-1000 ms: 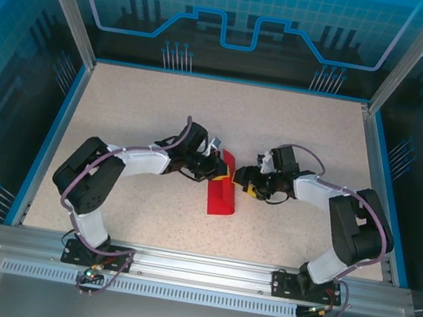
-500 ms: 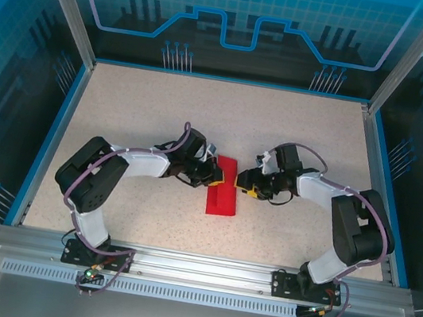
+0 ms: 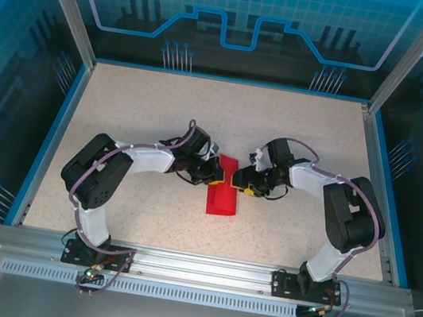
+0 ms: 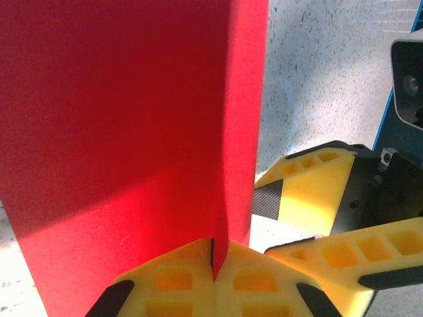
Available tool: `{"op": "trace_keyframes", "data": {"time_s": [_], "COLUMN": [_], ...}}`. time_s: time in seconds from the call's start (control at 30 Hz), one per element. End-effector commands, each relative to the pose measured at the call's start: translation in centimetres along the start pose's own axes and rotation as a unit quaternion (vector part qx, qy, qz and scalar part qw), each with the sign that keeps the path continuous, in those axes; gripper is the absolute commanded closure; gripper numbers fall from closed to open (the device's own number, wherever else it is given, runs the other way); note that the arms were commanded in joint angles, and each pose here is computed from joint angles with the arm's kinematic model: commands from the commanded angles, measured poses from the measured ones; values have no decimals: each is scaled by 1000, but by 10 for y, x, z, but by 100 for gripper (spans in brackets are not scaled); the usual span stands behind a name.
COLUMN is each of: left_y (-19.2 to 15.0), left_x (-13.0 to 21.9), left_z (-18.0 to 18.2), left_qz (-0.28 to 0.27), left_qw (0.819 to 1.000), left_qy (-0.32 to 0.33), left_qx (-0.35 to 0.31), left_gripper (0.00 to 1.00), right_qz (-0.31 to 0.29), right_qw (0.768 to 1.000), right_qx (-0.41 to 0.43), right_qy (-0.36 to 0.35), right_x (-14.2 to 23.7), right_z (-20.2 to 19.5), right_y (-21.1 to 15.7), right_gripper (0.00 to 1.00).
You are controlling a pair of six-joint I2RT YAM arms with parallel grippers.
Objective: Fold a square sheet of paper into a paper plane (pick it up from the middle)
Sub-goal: Fold the square sheet of paper in half at the center of the table.
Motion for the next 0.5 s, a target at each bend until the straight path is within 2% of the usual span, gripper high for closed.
{"op": "trace_keyframes", "data": {"time_s": [0.0, 0.1, 0.2, 0.27, 0.47], "left_y": [1, 0, 0, 0, 1], "left_x": [-1, 0, 4, 10, 37], "left_z": [3, 4, 2, 3, 8], "left_qz": [2, 4, -1, -9, -53], "left_qw": [1000, 1000, 1000, 1000, 995], "left_qy": [14, 17, 19, 28, 78], "left_qx": [-7, -5, -8, -9, -10], "left_gripper": [94, 91, 82, 70, 55], "right_qz": [20, 27, 28, 28, 32], "right_qw": [1000, 999, 999, 999, 999], "right_qx": [6, 1, -6, -9, -9], "right_qy": [-8, -22, -26, -25, -29], "right_x": [-6, -12, -15, -16, -21], "right_z": [2, -5, -8, -9, -7], "right_y": [-4, -5, -5, -5, -9], "right_gripper": [49, 51, 54, 54, 53]}}
Point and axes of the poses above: each hand's point on the last joint's axis, 136 mm out from that joint toward the fingers, its own x axis back along the fingers, its own z axis along the line the jaws close on, y = z × x, the point moved 1 cm from there along x, back along the fingers, and after that the axes turned 6 degrees about -x, right-handed, at the moved point
